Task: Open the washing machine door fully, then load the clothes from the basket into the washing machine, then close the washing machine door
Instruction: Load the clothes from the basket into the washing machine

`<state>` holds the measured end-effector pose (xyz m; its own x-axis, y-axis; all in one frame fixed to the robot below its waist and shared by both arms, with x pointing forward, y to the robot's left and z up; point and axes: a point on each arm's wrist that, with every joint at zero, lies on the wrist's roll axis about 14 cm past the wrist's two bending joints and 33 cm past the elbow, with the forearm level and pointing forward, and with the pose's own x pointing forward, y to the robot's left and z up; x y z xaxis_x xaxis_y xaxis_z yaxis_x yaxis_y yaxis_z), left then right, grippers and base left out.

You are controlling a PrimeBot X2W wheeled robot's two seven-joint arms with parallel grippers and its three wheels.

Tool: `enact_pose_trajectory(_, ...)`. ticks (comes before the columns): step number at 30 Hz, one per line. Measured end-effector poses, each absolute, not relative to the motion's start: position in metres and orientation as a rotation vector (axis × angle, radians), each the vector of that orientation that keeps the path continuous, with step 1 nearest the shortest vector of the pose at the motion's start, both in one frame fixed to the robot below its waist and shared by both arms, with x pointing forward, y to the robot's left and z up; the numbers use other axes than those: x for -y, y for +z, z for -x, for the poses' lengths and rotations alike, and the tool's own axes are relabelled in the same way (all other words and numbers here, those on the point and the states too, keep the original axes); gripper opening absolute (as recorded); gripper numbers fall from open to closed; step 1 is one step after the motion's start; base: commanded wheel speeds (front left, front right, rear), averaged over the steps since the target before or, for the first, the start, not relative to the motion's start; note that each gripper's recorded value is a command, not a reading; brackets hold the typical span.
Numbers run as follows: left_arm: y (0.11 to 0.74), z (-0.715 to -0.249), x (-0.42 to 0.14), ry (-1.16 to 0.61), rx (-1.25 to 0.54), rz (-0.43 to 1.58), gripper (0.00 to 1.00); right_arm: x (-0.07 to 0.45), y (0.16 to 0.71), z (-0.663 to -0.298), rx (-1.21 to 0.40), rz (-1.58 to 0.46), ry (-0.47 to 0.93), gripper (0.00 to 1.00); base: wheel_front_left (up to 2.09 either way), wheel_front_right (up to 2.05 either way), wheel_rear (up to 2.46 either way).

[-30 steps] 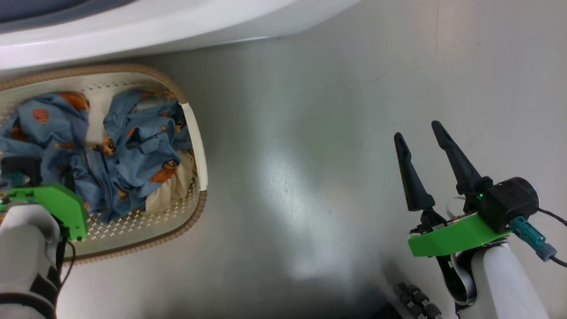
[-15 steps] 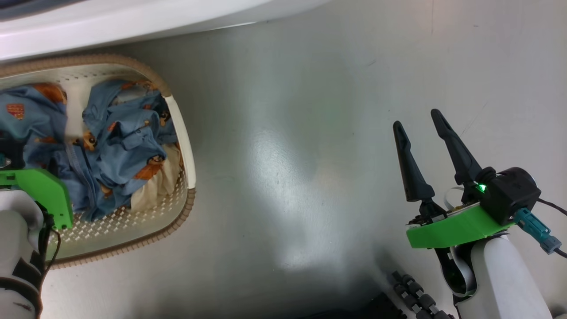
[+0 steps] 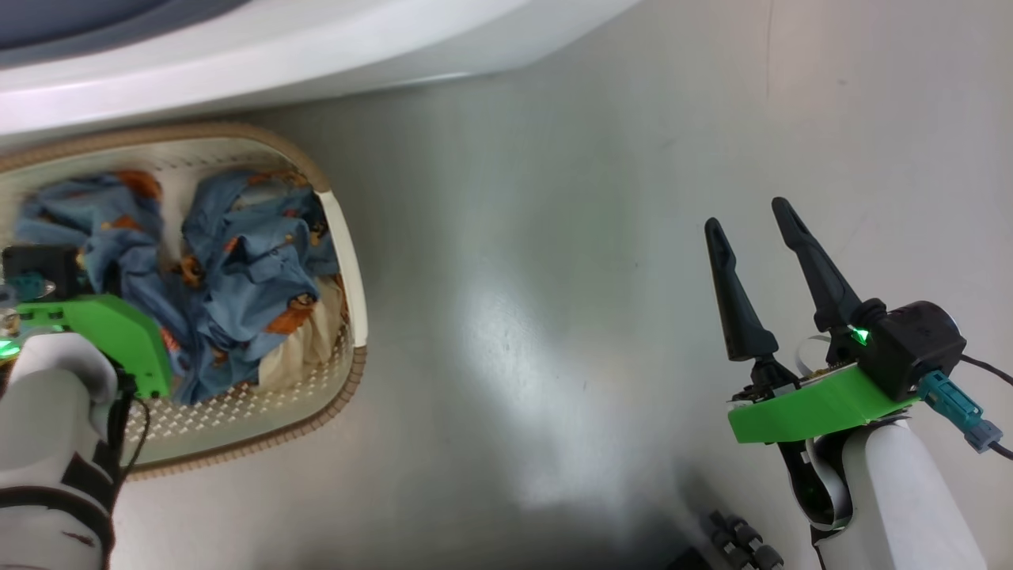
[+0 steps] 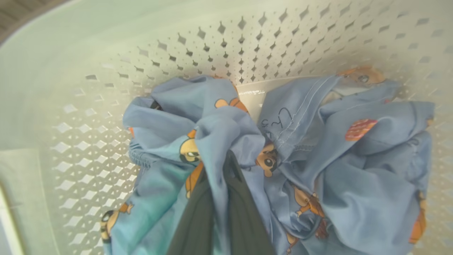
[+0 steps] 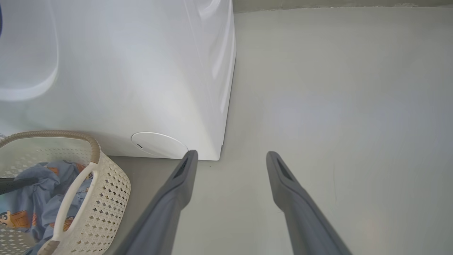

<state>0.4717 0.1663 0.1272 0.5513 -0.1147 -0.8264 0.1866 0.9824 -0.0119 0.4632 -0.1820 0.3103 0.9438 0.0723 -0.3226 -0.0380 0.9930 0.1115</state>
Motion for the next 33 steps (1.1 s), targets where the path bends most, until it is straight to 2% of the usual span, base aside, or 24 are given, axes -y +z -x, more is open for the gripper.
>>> enact_pose_trajectory(15,0.215,-0.481,-0.157,-0.138,-0.704,0.023,0.0,0.171,0.364,-0.47,-0.214,-0.107,0.09,1.0,0.0,0.0,0.0)
enact_pose_trajectory(33,0.366,-0.462,-0.168,-0.04,-0.287,0.122,0.0,0.16,0.431,-0.441,-0.098,-0.097,0.121,1.0,0.0,0.0,0.0)
